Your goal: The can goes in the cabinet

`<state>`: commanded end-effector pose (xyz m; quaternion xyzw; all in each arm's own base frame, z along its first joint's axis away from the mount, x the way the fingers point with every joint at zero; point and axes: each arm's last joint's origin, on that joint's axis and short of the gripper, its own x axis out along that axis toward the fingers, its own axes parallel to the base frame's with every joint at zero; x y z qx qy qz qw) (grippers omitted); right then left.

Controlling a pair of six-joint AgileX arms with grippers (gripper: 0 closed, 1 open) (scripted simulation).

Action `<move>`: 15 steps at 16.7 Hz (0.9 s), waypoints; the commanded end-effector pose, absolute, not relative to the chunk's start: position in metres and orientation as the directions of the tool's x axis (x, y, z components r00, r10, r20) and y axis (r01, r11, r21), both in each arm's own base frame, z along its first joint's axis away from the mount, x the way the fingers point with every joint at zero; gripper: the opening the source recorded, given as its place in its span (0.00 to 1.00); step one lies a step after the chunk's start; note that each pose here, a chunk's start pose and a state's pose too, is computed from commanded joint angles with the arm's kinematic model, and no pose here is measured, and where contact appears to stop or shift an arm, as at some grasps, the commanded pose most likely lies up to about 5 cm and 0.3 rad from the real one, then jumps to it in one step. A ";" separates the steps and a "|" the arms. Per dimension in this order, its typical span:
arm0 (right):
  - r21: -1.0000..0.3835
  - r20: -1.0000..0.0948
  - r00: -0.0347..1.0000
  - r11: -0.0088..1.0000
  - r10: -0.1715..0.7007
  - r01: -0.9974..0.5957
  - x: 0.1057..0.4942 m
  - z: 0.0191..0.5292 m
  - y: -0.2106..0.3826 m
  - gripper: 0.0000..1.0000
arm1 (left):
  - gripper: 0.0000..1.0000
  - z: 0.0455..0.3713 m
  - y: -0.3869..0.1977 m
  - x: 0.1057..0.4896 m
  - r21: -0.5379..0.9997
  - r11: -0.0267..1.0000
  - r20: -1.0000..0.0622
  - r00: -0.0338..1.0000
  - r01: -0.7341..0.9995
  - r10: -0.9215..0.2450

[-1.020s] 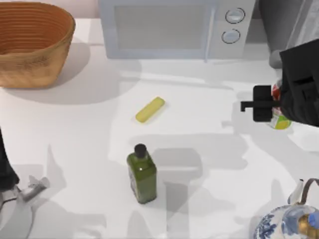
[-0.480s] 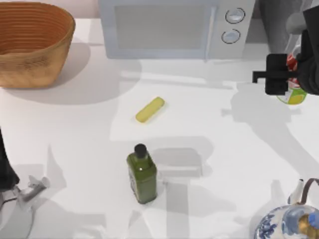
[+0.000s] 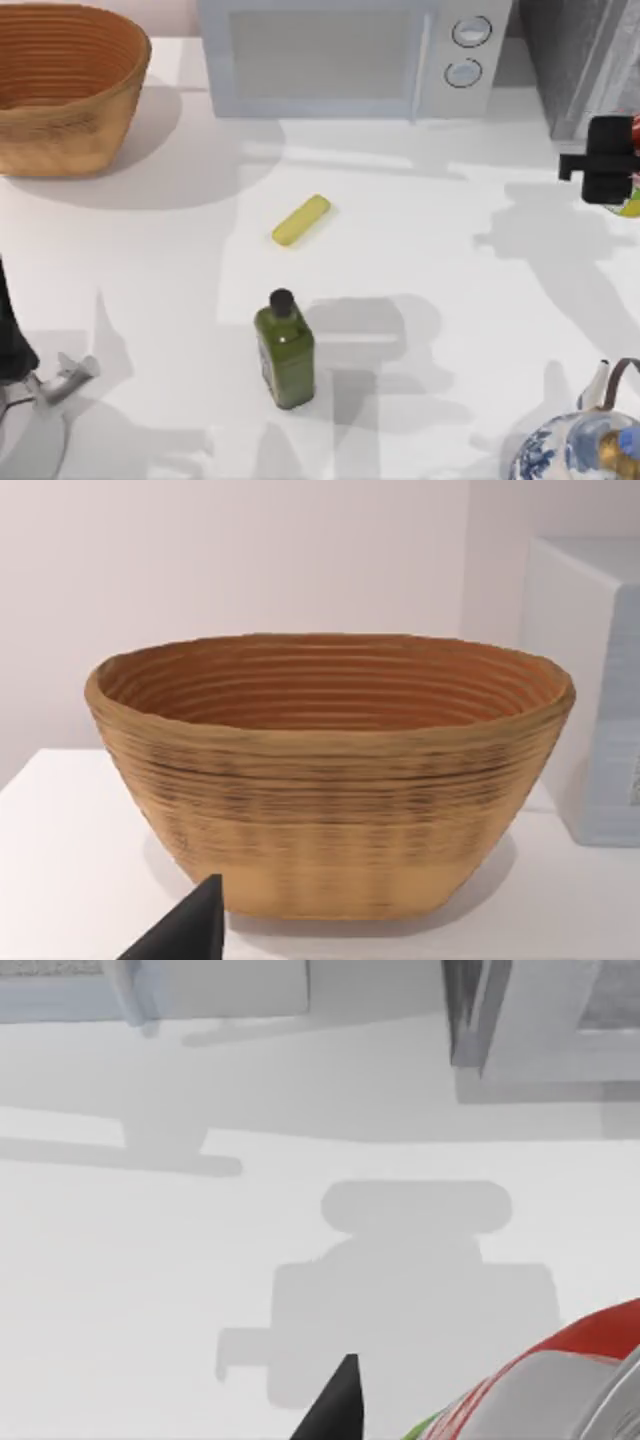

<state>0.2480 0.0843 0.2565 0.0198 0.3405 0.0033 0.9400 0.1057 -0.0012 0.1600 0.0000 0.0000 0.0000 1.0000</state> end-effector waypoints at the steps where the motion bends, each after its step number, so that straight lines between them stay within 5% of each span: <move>1: 0.049 -0.616 0.788 0.999 0.025 0.006 0.238 0.258 0.076 0.00 | 1.00 0.160 -0.001 0.106 0.000 1.000 0.000 1.000 0.000 0.000; 15: 0.030 -0.092 0.996 0.999 0.013 -0.010 0.111 0.181 0.003 0.00 | 1.00 0.160 -0.001 0.106 0.000 1.000 0.000 1.000 0.000 0.000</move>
